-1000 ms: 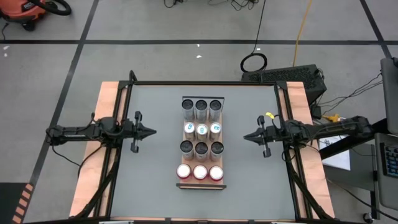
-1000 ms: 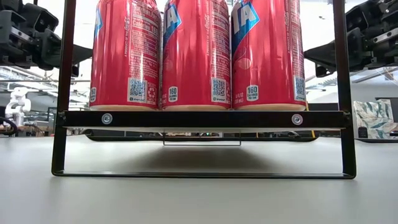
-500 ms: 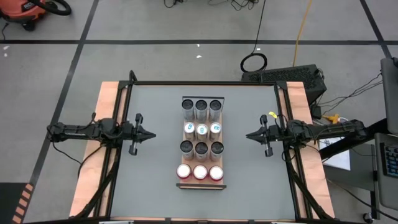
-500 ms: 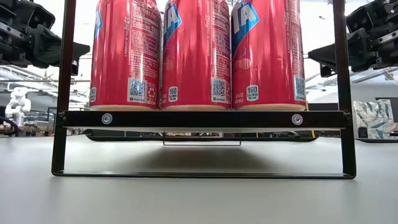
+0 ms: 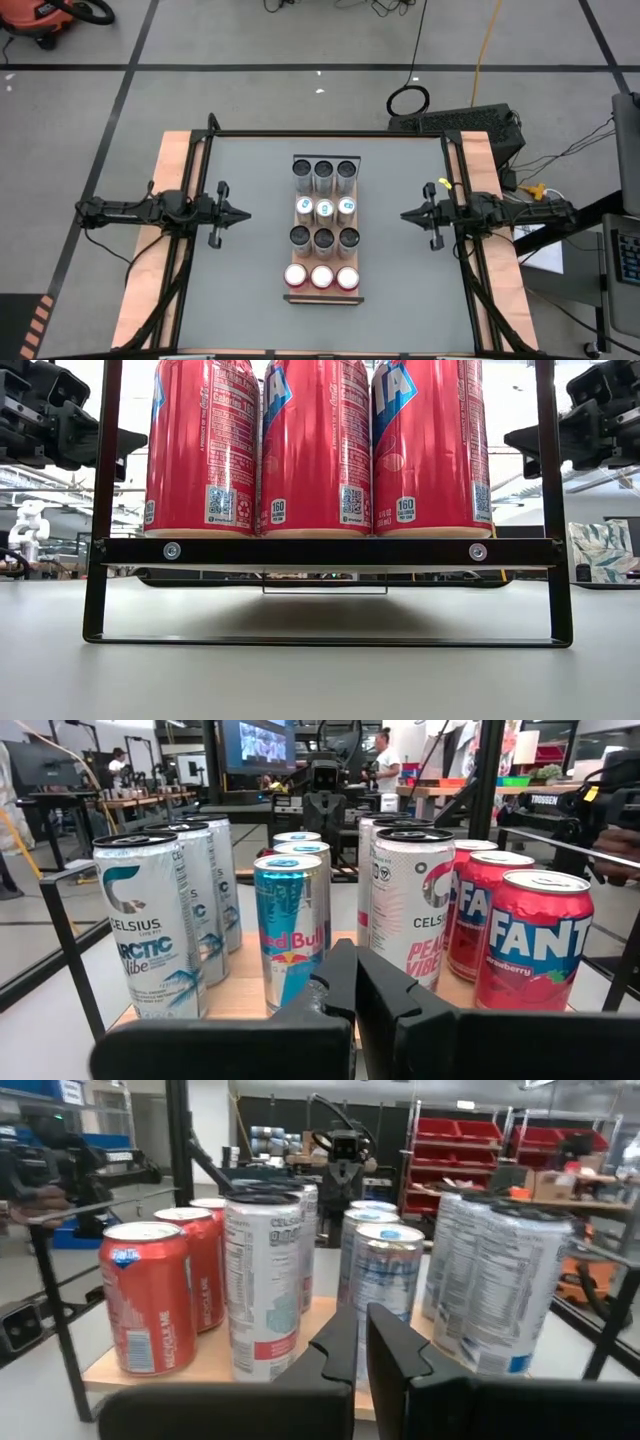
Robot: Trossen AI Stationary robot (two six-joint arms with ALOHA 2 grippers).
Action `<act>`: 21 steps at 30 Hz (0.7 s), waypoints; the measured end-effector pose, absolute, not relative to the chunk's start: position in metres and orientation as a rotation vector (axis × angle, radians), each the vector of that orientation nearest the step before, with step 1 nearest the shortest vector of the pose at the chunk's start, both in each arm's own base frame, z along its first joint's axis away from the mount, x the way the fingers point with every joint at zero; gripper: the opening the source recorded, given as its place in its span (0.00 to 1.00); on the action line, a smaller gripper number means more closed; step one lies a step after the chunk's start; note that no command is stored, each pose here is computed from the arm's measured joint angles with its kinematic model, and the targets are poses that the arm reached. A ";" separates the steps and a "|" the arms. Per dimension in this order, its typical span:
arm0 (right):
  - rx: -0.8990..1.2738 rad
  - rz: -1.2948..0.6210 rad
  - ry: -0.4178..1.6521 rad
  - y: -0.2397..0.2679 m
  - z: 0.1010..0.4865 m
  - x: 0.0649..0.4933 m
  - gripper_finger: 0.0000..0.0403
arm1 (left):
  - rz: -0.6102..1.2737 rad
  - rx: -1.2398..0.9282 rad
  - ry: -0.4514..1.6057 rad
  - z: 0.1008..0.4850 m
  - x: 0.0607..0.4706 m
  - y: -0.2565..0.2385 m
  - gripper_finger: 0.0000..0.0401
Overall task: Sort soda cans
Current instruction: Return to Home Position
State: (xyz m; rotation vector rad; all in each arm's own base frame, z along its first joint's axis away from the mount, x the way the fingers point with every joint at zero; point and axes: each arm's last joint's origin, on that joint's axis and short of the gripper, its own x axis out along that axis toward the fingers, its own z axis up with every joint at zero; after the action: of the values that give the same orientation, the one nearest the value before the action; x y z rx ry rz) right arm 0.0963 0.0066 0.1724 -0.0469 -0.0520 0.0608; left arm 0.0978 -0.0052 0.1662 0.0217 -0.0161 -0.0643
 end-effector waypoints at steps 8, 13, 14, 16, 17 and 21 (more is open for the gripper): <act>-0.041 0.045 -0.045 0.006 0.171 0.097 0.00 | -0.061 0.022 -0.014 0.166 0.098 -0.005 0.01; -0.029 0.046 -0.036 0.006 0.171 0.097 0.00 | -0.062 0.023 -0.011 0.166 0.098 -0.005 0.01; -0.028 0.047 -0.035 0.006 0.170 0.097 0.00 | -0.062 0.022 -0.012 0.166 0.098 -0.005 0.01; -0.021 0.048 -0.034 0.006 0.170 0.097 0.00 | -0.062 0.022 -0.011 0.166 0.098 -0.005 0.01; -0.018 0.049 -0.033 0.006 0.170 0.097 0.00 | -0.062 0.023 -0.011 0.166 0.098 -0.005 0.01; -0.003 0.049 -0.028 0.006 0.170 0.097 0.00 | -0.062 0.023 -0.010 0.166 0.098 -0.005 0.01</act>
State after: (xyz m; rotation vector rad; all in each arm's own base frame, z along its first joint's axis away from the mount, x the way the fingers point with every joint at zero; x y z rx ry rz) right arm 0.0969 0.0063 0.1699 -0.0031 -0.0281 0.0488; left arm 0.0981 -0.0051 0.1657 0.0225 -0.0104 -0.0621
